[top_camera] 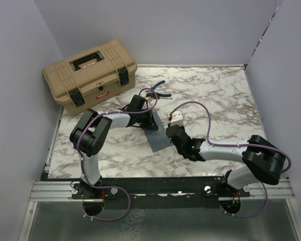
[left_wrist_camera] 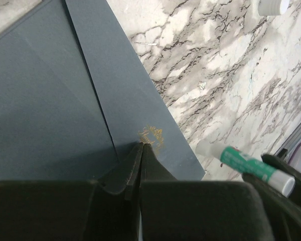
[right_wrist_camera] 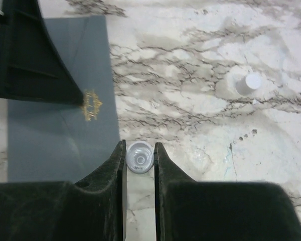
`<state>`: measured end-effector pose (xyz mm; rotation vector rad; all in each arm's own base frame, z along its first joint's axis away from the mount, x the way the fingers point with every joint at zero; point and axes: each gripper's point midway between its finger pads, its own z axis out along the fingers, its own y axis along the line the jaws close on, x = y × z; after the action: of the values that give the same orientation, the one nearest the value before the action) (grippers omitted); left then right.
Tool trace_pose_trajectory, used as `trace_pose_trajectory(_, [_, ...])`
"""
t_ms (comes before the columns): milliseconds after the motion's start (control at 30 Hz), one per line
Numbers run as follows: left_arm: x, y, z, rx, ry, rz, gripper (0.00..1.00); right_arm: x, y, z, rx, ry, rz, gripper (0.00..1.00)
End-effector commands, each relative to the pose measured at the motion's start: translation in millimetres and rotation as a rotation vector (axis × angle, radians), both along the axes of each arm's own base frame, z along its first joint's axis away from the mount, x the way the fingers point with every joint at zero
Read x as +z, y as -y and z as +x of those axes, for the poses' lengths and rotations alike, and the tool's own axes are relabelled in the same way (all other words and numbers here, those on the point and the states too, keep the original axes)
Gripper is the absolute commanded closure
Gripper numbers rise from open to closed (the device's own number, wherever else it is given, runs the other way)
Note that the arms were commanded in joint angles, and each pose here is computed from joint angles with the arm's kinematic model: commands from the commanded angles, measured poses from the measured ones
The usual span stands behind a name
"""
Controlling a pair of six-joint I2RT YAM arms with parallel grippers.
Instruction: Place the letter into the envelope and seal it
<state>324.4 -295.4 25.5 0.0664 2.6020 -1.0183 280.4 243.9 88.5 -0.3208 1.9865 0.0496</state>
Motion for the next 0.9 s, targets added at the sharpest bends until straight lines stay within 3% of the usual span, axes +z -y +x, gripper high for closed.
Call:
trace_pose_trajectory(0, [-24,-16,-18,-0.017,-0.058,0.086,1.00,-15,12,9,-0.071,0.066,0.009,1.00])
trace_pose_trajectory(567, [-24,-16,-16,-0.010,-0.057,0.091,1.00,16,13,4,-0.062,0.114,0.126,1.00])
trace_pose_trajectory(867, [-25,-16,-17,-0.011,-0.060,0.091,1.00,-2,9,0,-0.043,0.066,0.124,1.00])
